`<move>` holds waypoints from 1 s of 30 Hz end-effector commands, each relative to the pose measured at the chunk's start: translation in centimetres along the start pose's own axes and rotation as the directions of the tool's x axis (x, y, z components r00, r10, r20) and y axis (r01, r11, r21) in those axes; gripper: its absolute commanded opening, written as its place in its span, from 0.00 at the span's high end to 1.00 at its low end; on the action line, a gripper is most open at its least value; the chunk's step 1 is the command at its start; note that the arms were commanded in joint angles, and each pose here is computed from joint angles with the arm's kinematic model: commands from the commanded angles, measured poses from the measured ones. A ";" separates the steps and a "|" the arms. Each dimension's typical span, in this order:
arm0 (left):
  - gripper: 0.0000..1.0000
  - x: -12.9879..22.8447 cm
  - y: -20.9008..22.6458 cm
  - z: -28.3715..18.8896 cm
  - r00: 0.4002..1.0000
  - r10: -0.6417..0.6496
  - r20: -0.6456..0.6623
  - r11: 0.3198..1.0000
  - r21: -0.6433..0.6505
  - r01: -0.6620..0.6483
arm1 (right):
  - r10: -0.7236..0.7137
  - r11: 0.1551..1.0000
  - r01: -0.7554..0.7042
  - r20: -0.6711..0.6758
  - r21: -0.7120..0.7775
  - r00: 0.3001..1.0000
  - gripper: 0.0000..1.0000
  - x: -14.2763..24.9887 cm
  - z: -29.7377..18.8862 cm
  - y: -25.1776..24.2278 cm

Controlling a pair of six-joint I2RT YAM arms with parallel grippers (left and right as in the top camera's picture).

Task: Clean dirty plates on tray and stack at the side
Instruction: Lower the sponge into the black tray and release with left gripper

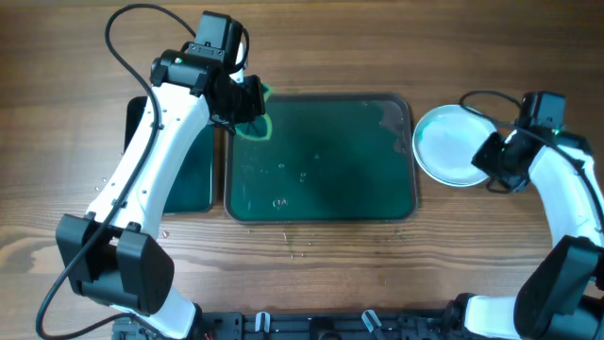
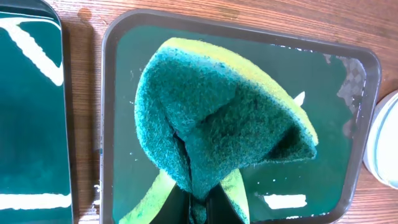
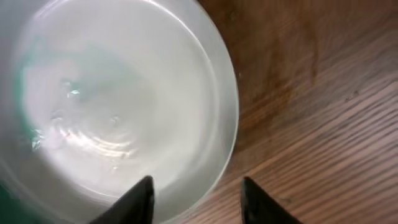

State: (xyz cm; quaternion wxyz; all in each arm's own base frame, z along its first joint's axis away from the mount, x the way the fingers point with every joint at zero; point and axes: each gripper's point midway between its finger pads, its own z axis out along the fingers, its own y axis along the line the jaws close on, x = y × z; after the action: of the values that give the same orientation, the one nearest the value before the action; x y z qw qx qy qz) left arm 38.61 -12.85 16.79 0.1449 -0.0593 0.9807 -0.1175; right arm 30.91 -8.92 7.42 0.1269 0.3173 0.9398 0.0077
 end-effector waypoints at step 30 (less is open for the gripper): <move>0.85 4.0 17.8 6.7 1.000 0.003 -0.016 0.965 -0.264 -0.007 | -0.366 0.867 0.372 0.083 -0.333 0.927 0.40 1.2 -6.2 12.2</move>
State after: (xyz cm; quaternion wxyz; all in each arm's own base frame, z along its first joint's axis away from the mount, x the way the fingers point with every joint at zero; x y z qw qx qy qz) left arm 36.50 2.53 6.83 0.1330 -0.0912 0.9867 0.0195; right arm 35.37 1.61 13.17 0.1711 0.1255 0.9674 0.1383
